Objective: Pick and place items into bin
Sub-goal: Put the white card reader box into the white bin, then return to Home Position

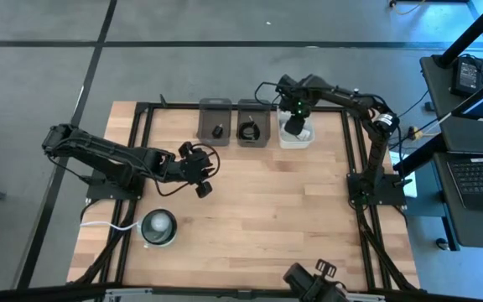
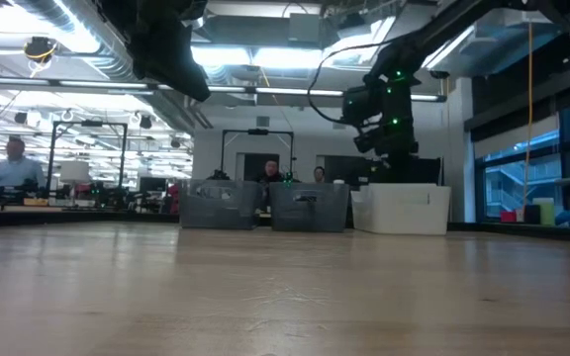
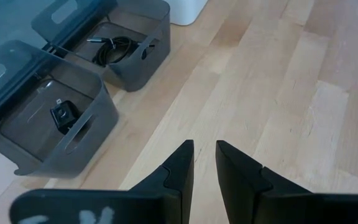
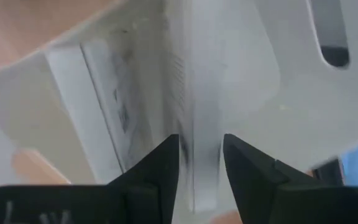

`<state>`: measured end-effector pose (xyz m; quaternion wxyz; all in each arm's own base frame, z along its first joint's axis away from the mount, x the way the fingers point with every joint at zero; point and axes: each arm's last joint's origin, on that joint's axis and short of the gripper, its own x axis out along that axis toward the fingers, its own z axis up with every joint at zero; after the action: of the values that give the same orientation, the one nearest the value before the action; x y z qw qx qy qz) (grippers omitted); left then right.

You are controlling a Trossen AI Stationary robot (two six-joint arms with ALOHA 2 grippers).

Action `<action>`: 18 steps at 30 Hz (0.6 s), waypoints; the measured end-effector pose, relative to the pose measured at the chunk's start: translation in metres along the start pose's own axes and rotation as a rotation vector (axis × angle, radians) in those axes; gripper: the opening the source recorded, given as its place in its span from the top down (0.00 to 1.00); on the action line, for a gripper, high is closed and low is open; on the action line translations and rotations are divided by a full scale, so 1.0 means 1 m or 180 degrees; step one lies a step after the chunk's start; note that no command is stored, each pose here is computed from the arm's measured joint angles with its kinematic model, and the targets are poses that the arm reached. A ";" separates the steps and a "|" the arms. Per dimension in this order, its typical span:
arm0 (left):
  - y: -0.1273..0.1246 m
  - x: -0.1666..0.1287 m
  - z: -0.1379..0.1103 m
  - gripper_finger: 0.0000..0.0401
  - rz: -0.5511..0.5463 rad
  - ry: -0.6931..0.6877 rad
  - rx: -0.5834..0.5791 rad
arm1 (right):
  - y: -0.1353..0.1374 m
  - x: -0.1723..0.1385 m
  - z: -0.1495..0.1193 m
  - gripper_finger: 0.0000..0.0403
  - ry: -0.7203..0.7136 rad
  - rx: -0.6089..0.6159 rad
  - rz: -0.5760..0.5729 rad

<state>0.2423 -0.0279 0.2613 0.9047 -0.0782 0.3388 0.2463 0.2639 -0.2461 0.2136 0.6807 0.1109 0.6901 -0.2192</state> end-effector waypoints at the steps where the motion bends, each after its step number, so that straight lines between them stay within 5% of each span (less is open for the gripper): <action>1: 0.000 0.000 0.000 0.84 -0.0001 0.0000 0.0000 | 0.000 -0.002 -0.001 0.68 0.0040 -0.0004 -0.0011; 13: -0.001 0.000 0.000 0.84 -0.0082 0.0041 0.0032 | -0.010 -0.064 0.008 0.68 -0.0145 0.0068 0.0035; 18: 0.008 -0.004 -0.001 0.84 0.0023 0.0092 0.0046 | -0.006 -0.117 -0.001 0.67 -0.0944 0.0259 0.0610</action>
<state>0.2355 -0.0231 0.2637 0.8993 -0.0740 0.3539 0.2460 0.2658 -0.2338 0.3301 0.7878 0.1701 0.5590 -0.1950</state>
